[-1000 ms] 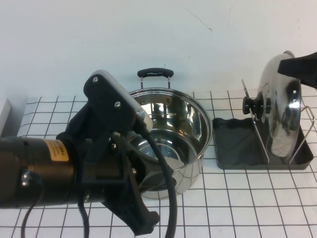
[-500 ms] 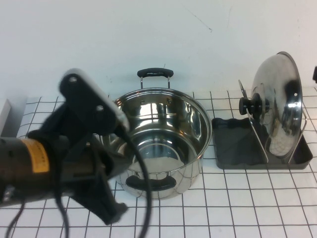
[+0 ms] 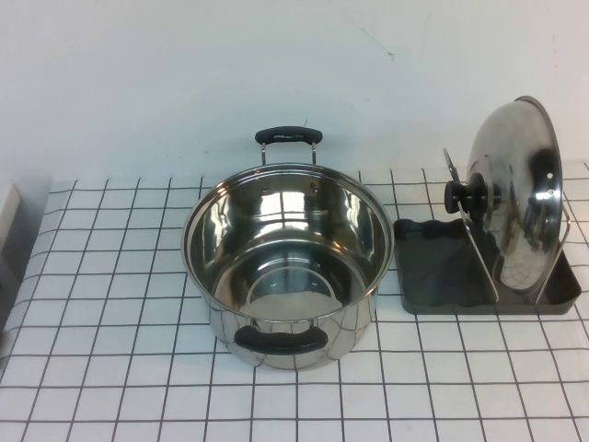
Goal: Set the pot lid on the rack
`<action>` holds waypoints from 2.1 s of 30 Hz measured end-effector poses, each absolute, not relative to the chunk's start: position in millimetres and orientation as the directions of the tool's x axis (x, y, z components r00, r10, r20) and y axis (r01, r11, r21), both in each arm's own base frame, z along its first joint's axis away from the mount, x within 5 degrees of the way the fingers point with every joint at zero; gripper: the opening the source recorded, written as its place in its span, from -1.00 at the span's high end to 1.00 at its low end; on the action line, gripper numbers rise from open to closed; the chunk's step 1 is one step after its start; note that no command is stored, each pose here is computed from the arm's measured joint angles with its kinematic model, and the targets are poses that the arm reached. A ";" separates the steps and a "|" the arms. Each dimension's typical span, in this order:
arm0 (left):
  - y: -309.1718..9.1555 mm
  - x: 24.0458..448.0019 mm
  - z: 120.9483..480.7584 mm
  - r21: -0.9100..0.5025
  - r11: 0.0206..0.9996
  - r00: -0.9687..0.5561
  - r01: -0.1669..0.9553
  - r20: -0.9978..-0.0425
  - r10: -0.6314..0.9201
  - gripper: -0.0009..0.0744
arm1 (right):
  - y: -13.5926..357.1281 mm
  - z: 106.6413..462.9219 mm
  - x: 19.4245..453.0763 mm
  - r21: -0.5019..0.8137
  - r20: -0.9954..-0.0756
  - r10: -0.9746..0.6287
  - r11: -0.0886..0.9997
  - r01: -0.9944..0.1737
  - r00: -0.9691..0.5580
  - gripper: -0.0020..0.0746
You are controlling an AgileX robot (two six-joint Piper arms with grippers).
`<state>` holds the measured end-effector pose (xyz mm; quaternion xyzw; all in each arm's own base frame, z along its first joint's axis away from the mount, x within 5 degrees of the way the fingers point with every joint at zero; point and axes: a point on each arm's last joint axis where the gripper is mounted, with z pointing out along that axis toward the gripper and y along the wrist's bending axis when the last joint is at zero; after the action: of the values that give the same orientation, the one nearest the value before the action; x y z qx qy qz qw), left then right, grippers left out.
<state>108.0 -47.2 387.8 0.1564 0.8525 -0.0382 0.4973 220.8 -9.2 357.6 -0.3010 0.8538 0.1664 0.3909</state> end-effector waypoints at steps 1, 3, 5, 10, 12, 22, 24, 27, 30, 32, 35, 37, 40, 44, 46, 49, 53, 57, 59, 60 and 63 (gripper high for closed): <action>-40.4 100.2 392.1 0.063 0.954 -0.434 0.294 -0.880 0.192 0.98 | -8.3 361.9 214.0 -0.016 -0.756 -0.428 0.768 -0.640 -0.495 0.93; -28.6 86.6 398.3 0.014 0.960 -0.396 0.280 -0.909 0.129 0.98 | -4.2 370.0 202.5 -0.125 -0.737 -0.501 0.762 -0.636 -0.455 0.93; -18.2 73.5 403.0 -0.026 0.959 -0.356 0.281 -0.931 0.079 0.98 | 3.4 378.5 189.8 -0.225 -0.717 -0.571 0.732 -0.643 -0.399 0.93; -4.9 51.7 409.2 -0.097 0.940 -0.271 0.326 -0.962 -0.005 0.98 | 12.1 400.1 167.5 -0.417 -0.714 -0.646 0.701 -0.579 -0.268 0.93; -4.3 48.5 406.5 -0.105 0.931 -0.238 0.350 -0.971 -0.020 0.98 | 10.4 410.3 163.2 -0.479 -0.733 -0.644 0.718 -0.504 -0.220 0.93; -34.2 64.7 342.0 -0.069 0.866 -0.152 0.494 -0.988 0.008 0.98 | 20.3 384.2 141.8 -0.554 -0.801 -0.599 0.733 -0.395 0.012 0.94; -39.8 67.3 327.9 -0.081 0.852 -0.161 0.518 -0.987 0.004 0.98 | 24.3 364.9 135.9 -0.547 -0.808 -0.588 0.724 -0.419 0.038 0.94; -44.8 68.9 318.1 -0.085 0.834 -0.141 0.545 -0.990 -0.009 0.98 | 29.0 335.1 124.2 -0.528 -0.826 -0.559 0.731 -0.432 0.064 0.94; -46.9 69.7 311.7 -0.083 0.827 -0.137 0.556 -0.991 -0.008 0.98 | 29.7 312.9 113.5 -0.497 -0.852 -0.521 0.765 -0.409 0.060 0.94; -47.1 69.8 311.2 -0.083 0.826 -0.135 0.557 -0.991 -0.009 0.98 | 28.2 303.4 110.3 -0.476 -0.866 -0.499 0.791 -0.385 0.045 0.94; -47.4 69.9 310.2 -0.083 0.826 -0.136 0.558 -0.991 -0.008 0.98 | 27.3 294.1 107.3 -0.460 -0.874 -0.485 0.807 -0.371 0.030 0.94; -47.4 69.9 310.2 -0.083 0.826 -0.136 0.558 -0.991 -0.008 0.98 | 27.4 293.0 106.9 -0.454 -0.877 -0.479 0.810 -0.372 0.030 0.94; -47.4 69.9 310.2 -0.083 0.826 -0.136 0.558 -0.991 -0.008 0.98 | 28.2 293.2 106.8 -0.440 -0.886 -0.463 0.815 -0.377 0.032 0.94; -47.4 69.9 310.2 -0.082 0.826 -0.135 0.558 -0.991 -0.007 0.98 | 30.4 293.1 105.9 -0.430 -0.890 -0.453 0.810 -0.399 0.039 0.94; -47.4 69.9 310.2 -0.082 0.826 -0.135 0.558 -0.991 -0.007 0.98 | 30.8 293.0 105.7 -0.429 -0.891 -0.453 0.808 -0.403 0.040 0.94; -47.4 69.9 310.2 -0.082 0.826 -0.135 0.558 -0.991 -0.007 0.98 | 30.7 293.2 105.8 -0.428 -0.891 -0.451 0.809 -0.402 0.040 0.94; -47.4 69.9 310.2 -0.082 0.826 -0.135 0.558 -0.991 -0.007 0.98 | 30.7 293.2 105.8 -0.428 -0.891 -0.451 0.809 -0.402 0.040 0.94; -47.4 69.9 310.2 -0.082 0.826 -0.135 0.558 -0.991 -0.007 0.98 | 30.8 293.1 105.7 -0.428 -0.891 -0.451 0.809 -0.403 0.041 0.94; -47.4 69.9 310.2 -0.082 0.825 -0.134 0.559 -0.991 -0.007 0.98 | 30.8 293.1 105.7 -0.428 -0.891 -0.451 0.809 -0.403 0.041 0.95; -47.4 69.9 310.2 -0.082 0.825 -0.134 0.559 -0.991 -0.007 0.98 | 30.8 293.1 105.7 -0.428 -0.891 -0.451 0.809 -0.403 0.041 0.95; -47.8 69.9 308.5 -0.092 0.824 -0.145 0.559 -0.989 -0.012 0.98 | 30.8 293.1 105.7 -0.428 -0.891 -0.451 0.809 -0.403 0.041 0.95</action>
<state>69.9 -47.8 308.5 0.1895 0.7214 -0.2283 0.6257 105.7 30.8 293.1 -0.3086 0.6923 -0.0185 0.6520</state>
